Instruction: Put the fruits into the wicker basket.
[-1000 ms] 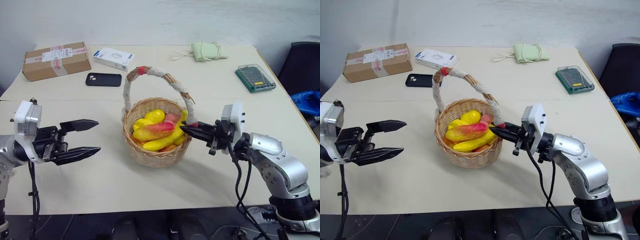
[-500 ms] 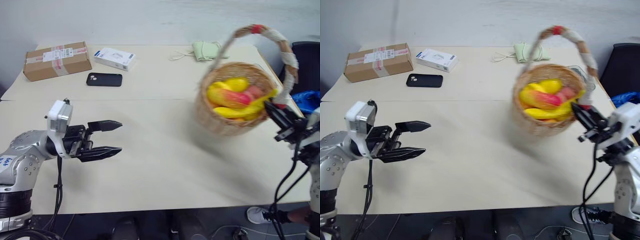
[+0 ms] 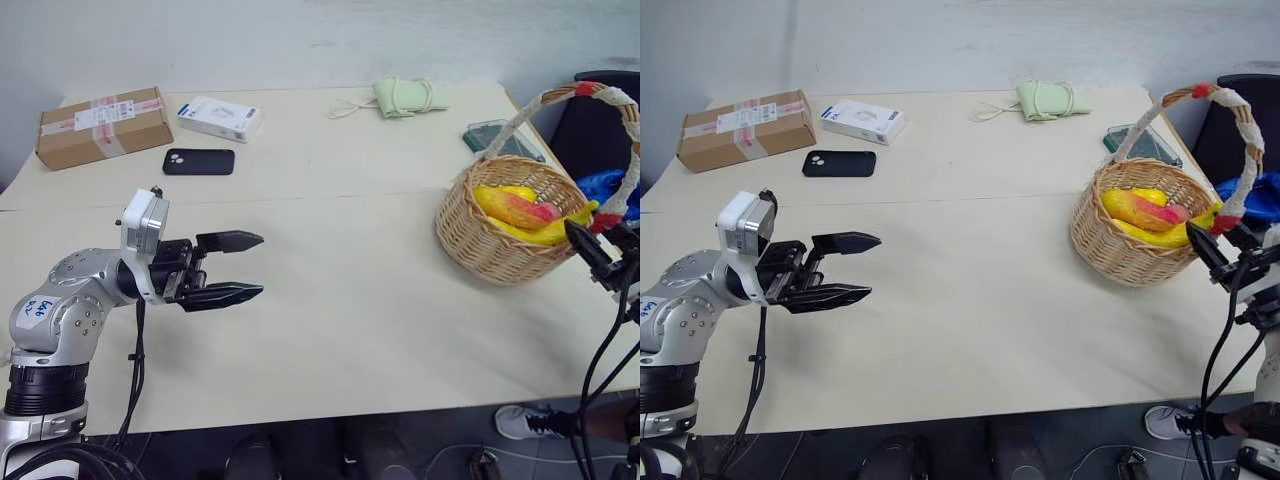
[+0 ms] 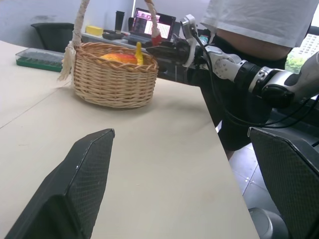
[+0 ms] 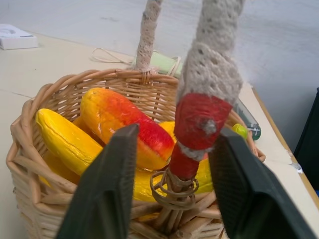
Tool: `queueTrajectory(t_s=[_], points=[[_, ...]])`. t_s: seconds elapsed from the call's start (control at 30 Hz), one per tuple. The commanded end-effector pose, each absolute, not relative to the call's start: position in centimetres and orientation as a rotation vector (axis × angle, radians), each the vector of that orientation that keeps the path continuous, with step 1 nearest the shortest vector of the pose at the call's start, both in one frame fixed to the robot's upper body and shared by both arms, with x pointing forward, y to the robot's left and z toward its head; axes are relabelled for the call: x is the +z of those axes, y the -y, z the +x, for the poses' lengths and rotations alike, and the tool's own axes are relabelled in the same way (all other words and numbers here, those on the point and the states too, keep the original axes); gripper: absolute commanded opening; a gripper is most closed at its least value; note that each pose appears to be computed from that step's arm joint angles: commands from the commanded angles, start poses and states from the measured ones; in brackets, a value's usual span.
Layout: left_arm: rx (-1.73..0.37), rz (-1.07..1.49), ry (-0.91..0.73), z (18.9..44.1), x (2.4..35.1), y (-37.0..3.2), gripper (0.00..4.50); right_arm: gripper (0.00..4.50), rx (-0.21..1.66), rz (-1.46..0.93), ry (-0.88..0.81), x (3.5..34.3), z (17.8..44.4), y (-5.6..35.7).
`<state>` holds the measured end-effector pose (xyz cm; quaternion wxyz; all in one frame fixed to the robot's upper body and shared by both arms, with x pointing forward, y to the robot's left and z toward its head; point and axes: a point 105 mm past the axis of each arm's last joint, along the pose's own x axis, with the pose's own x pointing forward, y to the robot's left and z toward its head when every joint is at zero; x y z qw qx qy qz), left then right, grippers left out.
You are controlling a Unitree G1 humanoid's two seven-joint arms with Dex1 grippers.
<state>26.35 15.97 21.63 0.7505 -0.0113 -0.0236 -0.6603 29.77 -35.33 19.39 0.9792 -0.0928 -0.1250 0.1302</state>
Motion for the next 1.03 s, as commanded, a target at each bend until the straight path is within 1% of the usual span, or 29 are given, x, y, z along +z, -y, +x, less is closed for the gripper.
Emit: queueTrajectory(t_s=[0.03, 0.1, 0.13, 0.2, 0.3, 0.37, 0.43, 0.5, 0.53, 0.67, 0.77, 0.83, 0.9, 1.03], points=[[-1.382, 0.065, 0.126, 26.5, 22.4, -16.2, 4.50, 3.56, 0.247, -0.278, 0.284, 21.5, 27.9, 36.2], [-1.334, 0.104, 0.117, 26.6, 21.7, -16.8, 4.50, 4.26, 0.232, -0.316, 0.273, 21.8, 26.5, 36.8], [-1.309, 0.125, 0.099, 26.5, 21.0, -17.2, 4.50, 4.48, 0.227, -0.346, 0.262, 21.9, 25.7, 37.2], [-1.272, 0.162, 0.070, 26.5, 19.9, -18.0, 4.50, 4.48, 0.225, -0.385, 0.231, 22.0, 24.5, 37.7], [-1.168, 0.243, 0.036, 26.8, 17.7, -20.3, 4.50, 4.48, 0.243, -0.493, 0.174, 22.1, 22.8, 38.8], [-1.121, 0.308, -0.015, 26.6, 15.9, -21.9, 4.50, 4.48, 0.360, -0.550, 0.090, 20.5, 22.1, 37.7], [-1.080, 0.352, -0.043, 26.5, 14.6, -23.2, 4.50, 4.48, 0.629, -0.619, -0.079, 16.6, 20.8, 34.9], [-1.043, 0.380, -0.049, 26.5, 13.9, -23.8, 4.50, 4.48, 0.846, -0.605, -0.128, 14.3, 19.6, 31.9], [-1.033, 0.390, -0.042, 26.6, 13.8, -23.8, 4.50, 4.48, 0.909, -0.592, -0.127, 13.8, 19.4, 30.8], [-1.018, 0.402, -0.056, 25.9, 13.0, -23.6, 4.50, 4.48, 1.021, -0.559, 0.036, 13.5, 21.6, 25.5], [-1.007, 0.392, -0.066, 25.2, 12.3, -23.1, 4.50, 4.48, 1.027, -0.511, 0.172, 14.1, 24.1, 21.9], [-0.986, 0.394, -0.063, 24.8, 11.8, -22.5, 4.50, 4.48, 1.032, -0.475, 0.232, 14.3, 25.7, 19.7], [-0.958, 0.386, -0.044, 24.8, 11.7, -22.0, 4.50, 4.48, 1.032, -0.453, 0.249, 14.1, 26.8, 18.6], [-0.913, 0.410, 0.008, 25.3, 12.1, -21.9, 4.50, 4.48, 1.014, -0.436, 0.251, 13.6, 28.2, 18.1]])
